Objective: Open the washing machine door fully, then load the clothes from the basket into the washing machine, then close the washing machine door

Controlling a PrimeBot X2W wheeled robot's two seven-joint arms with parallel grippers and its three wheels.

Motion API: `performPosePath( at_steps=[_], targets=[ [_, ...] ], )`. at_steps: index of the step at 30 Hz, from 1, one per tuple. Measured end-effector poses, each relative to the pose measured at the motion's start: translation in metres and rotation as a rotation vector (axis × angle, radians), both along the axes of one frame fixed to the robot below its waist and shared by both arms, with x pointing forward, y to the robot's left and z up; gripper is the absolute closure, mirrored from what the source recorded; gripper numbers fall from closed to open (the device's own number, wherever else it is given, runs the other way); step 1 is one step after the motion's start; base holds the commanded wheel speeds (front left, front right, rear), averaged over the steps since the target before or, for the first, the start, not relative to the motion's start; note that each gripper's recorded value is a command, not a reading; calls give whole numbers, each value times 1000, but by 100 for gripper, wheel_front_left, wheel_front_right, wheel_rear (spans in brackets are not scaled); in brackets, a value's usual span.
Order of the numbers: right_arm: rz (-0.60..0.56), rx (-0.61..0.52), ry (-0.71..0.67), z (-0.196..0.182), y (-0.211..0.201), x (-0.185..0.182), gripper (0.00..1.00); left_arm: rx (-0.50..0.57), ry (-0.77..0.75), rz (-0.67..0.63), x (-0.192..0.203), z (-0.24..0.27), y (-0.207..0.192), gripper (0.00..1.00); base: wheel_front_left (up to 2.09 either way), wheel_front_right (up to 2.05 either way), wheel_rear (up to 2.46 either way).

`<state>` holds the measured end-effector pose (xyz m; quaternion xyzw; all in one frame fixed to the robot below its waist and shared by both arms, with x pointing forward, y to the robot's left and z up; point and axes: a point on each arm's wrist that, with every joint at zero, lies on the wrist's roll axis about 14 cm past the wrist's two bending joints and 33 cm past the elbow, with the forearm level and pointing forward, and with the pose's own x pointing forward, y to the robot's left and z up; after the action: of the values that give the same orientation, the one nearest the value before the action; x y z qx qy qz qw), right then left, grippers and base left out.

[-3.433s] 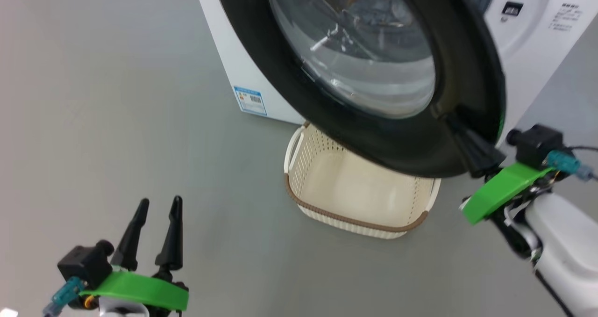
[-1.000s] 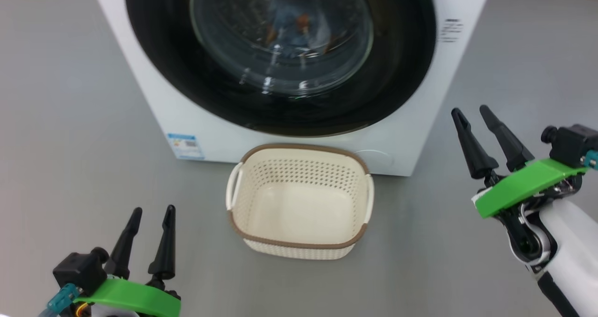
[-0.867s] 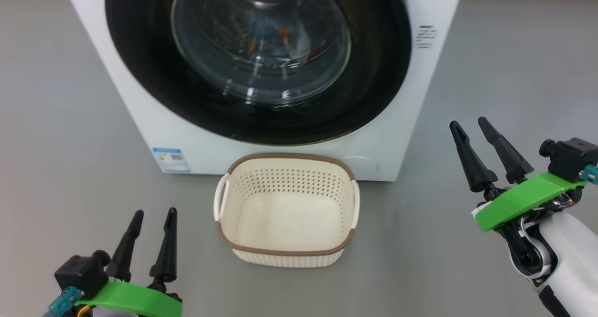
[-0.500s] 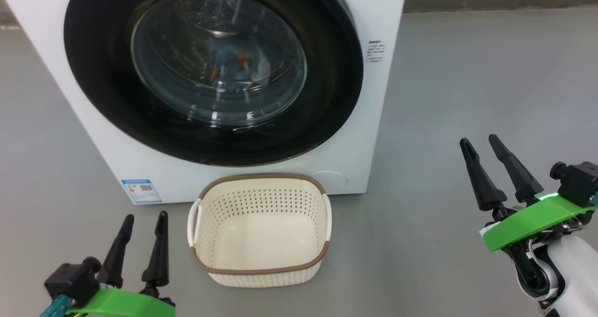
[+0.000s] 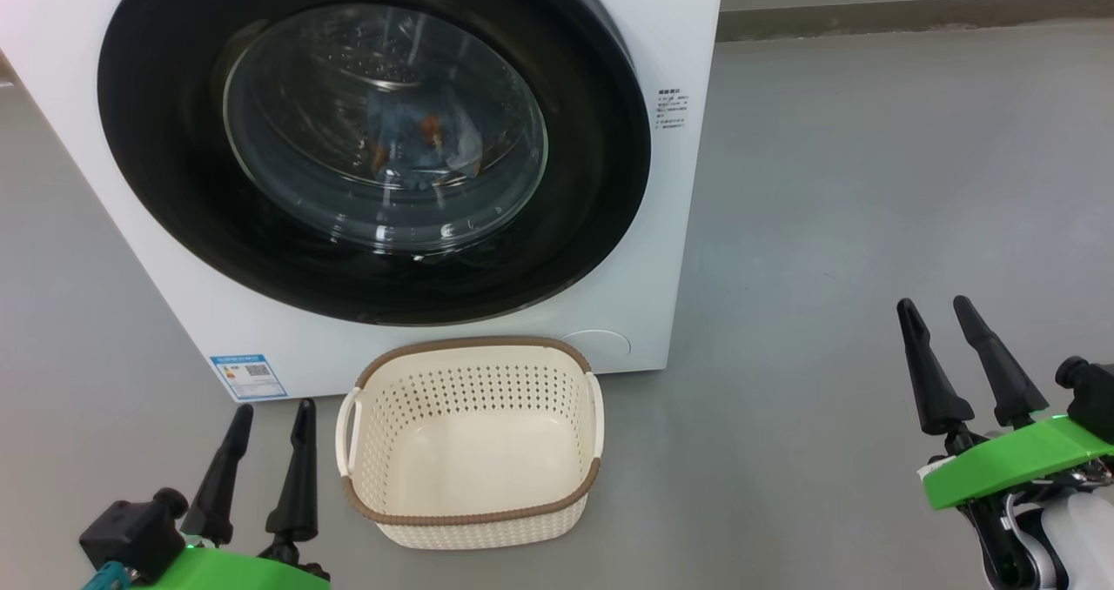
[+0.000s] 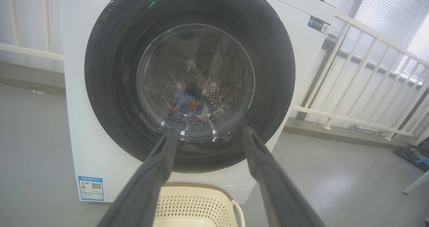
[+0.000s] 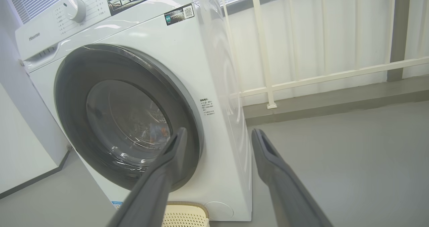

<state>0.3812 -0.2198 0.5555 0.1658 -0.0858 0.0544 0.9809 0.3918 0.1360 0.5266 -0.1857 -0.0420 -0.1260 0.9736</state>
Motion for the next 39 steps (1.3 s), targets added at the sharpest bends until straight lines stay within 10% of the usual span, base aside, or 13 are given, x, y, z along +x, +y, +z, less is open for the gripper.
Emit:
performPosePath(
  at_steps=[39],
  targets=[
    [-41, -50, 51, -24, 1, -1, 0, 6, 3, 6, 0, -1, 7, 0, 0, 0, 0]
  ],
)
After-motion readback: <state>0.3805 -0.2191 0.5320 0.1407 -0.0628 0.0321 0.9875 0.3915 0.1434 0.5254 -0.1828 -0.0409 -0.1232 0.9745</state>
